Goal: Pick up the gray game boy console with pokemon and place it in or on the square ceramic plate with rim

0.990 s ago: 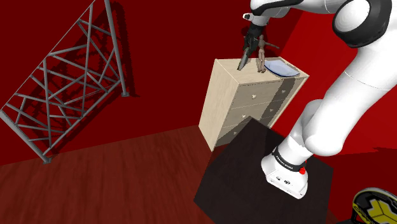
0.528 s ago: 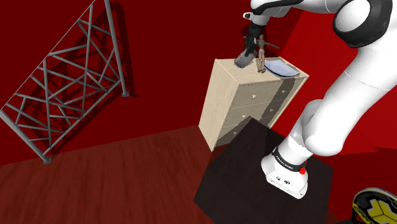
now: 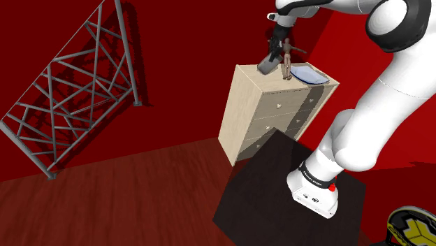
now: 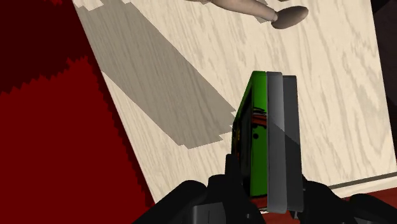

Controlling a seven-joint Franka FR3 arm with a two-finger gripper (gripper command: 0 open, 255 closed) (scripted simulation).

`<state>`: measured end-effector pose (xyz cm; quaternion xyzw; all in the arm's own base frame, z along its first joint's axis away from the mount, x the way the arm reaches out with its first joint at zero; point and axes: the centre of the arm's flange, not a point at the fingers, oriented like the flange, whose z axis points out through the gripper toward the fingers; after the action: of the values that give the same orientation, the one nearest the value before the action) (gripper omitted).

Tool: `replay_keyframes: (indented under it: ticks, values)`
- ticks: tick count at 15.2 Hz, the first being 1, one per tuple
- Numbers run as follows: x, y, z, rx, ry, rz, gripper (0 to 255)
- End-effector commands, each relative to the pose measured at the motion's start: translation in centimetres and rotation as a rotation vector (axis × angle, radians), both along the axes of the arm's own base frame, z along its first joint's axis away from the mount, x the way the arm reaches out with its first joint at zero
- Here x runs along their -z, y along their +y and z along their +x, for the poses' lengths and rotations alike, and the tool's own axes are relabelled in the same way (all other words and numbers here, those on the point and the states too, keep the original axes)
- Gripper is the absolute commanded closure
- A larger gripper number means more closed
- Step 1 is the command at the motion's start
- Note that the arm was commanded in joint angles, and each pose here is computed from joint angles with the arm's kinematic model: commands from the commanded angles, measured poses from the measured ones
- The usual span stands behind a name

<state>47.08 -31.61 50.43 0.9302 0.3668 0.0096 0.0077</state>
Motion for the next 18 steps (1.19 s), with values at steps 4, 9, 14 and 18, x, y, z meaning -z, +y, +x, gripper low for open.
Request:
replay_keyframes:
  ticks: [4, 9, 14, 18]
  values:
    - [-2.5, 0.0, 0.0, 0.0, 0.001, 0.0, 255]
    - [-5.2, 0.0, 0.0, 0.0, 0.001, 0.0, 255]
    - [-7.8, 0.0, 0.0, 0.0, 0.001, 0.0, 255]
    - [-9.2, -1.0, -0.9, 0.0, 0.001, 0.0, 255]
